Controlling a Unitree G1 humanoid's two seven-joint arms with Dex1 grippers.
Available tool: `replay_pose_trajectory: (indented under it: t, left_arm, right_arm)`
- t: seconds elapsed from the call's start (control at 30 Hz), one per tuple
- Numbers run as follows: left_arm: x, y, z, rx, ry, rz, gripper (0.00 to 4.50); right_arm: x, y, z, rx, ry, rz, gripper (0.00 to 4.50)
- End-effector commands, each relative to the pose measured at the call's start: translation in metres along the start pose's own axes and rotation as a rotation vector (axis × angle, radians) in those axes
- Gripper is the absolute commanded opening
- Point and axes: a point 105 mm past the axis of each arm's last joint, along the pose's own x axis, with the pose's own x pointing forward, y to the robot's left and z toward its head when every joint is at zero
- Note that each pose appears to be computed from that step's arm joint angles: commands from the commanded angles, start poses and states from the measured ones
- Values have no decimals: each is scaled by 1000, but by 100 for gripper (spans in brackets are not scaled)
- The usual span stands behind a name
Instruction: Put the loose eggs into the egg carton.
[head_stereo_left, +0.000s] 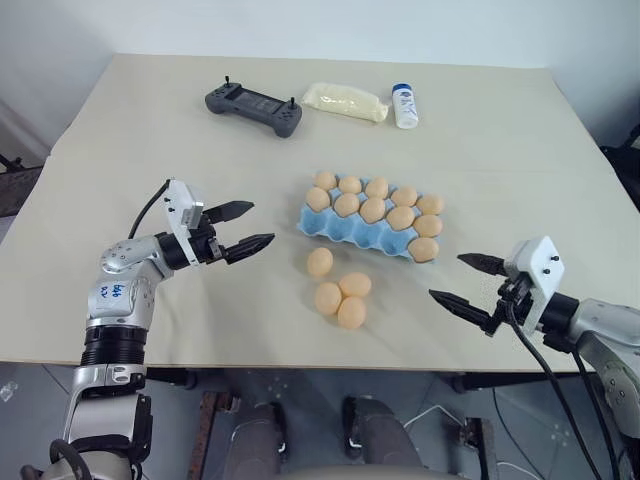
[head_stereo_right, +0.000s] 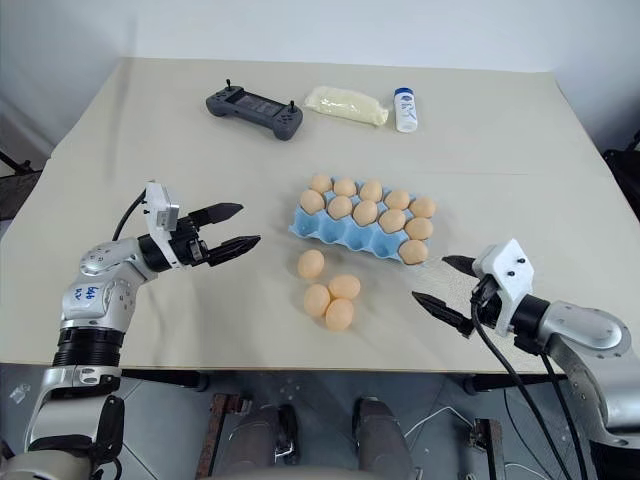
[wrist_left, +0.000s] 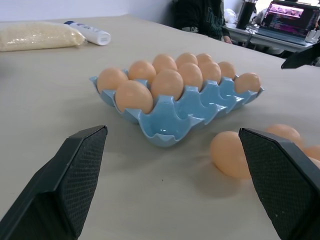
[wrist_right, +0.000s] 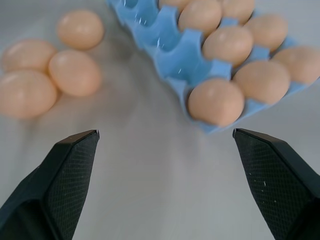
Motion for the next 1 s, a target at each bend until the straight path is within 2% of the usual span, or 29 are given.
replay_pose_trajectory:
  t: [0.03, 0.2, 0.37, 0.67, 1.0]
  left_arm:
    - [-2, 0, 4, 58, 29, -55, 450]
    - [-1, -3, -2, 58, 61, -132, 450]
    - [0, -8, -5, 46, 65, -187, 450]
    - [-1, -17, -13, 23, 78, -218, 450]
    - [-8, -31, -11, 7, 90, -240, 450]
  right_arm:
    - [-17, 19, 8, -33, 44, 32, 448]
    - [-28, 40, 2, 11, 119, 56, 448]
    - [-22, 56, 8, 43, 119, 82, 448]
    - [23, 64, 11, 76, 46, 143, 448]
    - [49, 85, 6, 110, 10, 274, 448]
